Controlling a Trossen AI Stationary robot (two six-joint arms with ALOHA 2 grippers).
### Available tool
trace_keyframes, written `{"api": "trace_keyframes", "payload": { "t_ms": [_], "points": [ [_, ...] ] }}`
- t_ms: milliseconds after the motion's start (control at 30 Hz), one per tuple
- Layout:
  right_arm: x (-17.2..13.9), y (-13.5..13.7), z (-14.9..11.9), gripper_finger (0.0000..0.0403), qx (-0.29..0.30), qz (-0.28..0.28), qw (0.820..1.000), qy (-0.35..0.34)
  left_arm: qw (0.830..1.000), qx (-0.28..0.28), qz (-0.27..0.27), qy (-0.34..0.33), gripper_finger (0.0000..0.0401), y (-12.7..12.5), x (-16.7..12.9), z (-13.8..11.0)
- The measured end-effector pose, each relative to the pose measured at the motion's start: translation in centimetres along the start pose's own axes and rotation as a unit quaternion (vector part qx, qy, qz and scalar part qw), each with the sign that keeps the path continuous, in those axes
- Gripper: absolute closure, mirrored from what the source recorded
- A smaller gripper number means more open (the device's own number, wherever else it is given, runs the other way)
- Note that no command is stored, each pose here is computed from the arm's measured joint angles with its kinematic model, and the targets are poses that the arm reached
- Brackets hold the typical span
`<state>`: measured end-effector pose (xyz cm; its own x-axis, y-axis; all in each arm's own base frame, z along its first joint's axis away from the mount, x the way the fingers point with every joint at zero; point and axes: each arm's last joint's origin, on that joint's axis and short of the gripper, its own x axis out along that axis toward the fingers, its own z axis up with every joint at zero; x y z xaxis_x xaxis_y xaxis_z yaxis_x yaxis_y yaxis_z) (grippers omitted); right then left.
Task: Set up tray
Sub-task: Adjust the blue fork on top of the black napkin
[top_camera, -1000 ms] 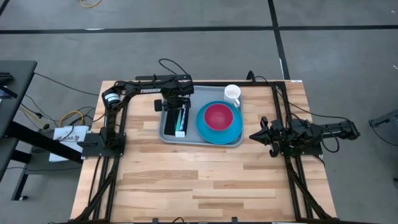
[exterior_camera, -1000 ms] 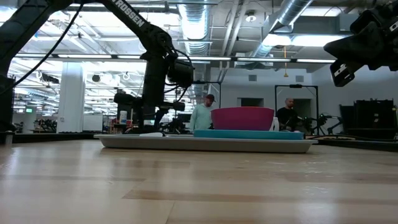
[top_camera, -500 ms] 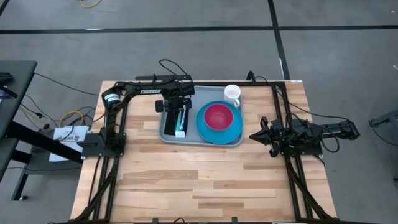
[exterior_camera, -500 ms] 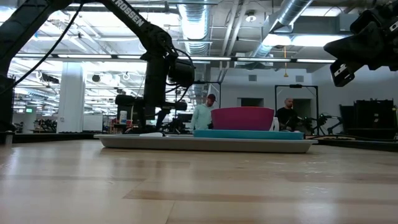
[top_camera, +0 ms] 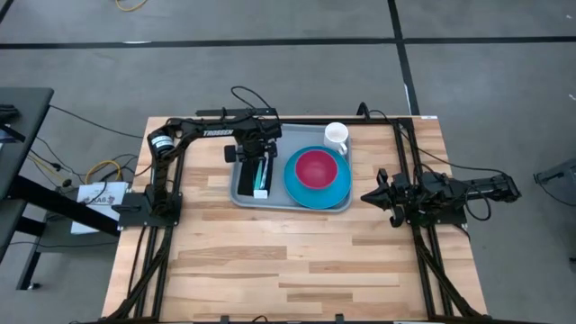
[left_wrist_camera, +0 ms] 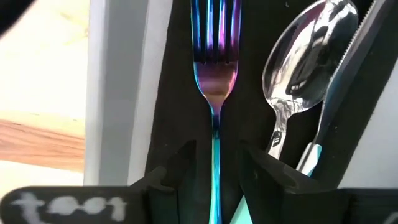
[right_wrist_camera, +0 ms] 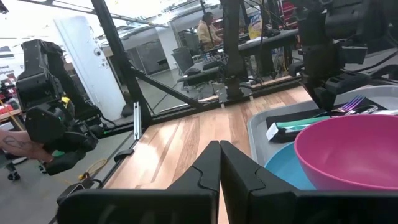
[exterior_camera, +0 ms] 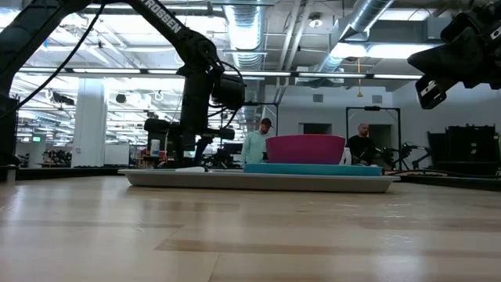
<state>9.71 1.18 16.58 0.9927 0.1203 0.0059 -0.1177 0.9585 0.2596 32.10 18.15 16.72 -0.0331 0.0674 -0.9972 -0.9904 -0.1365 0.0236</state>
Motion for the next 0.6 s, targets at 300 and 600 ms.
{"api": "trace_keyframes", "payload": {
  "t_ms": [300,600],
  "points": [
    [0.00,-0.01,-0.01,0.0403,0.000,0.000,1.000,0.000,1.000,0.000,-0.001,-0.001,0.0318,-0.04,-0.01,-0.03],
    [0.00,0.00,0.00,0.0403,0.000,0.000,1.000,0.000,1.000,-0.002,-0.002,-0.006,0.0318,-0.08,-0.01,0.02]
  ]
}}
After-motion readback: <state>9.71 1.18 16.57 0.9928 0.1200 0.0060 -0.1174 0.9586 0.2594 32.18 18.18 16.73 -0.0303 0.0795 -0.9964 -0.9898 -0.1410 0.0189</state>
